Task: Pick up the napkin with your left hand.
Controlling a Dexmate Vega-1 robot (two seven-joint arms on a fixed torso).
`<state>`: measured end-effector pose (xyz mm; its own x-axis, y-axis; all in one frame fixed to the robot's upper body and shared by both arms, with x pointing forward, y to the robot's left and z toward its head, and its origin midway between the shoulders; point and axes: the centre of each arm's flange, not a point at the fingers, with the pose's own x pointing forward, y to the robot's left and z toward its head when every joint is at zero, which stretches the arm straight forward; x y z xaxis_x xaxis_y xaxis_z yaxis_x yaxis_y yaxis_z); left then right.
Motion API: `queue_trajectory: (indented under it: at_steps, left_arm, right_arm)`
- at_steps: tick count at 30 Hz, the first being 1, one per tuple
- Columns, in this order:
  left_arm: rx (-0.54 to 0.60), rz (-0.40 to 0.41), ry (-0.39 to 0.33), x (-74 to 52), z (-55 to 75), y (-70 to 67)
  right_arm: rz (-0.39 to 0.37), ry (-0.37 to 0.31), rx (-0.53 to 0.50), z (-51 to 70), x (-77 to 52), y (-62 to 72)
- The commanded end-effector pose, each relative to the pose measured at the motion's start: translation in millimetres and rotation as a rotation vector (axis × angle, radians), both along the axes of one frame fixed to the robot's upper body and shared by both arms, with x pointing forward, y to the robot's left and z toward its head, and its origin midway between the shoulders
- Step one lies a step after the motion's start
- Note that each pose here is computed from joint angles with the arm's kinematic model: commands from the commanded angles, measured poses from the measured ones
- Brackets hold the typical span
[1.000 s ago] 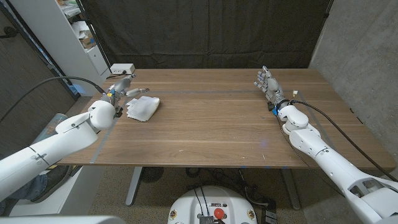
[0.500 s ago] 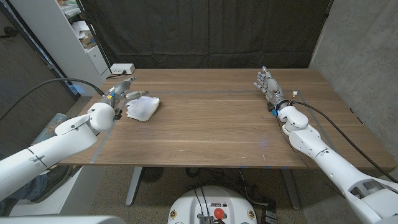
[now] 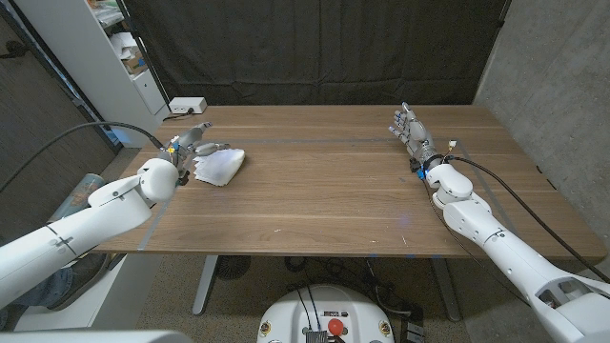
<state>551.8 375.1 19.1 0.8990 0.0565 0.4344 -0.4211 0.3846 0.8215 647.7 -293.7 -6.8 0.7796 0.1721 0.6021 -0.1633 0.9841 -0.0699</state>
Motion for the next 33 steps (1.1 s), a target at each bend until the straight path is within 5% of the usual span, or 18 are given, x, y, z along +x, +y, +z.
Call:
queue_trajectory:
  at_steps: [1,33]
  left_arm:
    - [0.013,-0.013,0.024,9.4,-5.1,-5.7]
    - [-0.010,-0.034,0.074,33.0,-21.1,4.5]
  right_arm:
    - [-0.014,0.001,0.001,-2.3,-5.2,-6.1]
    - [-0.017,0.005,-0.006,1.6,-1.9,9.7]
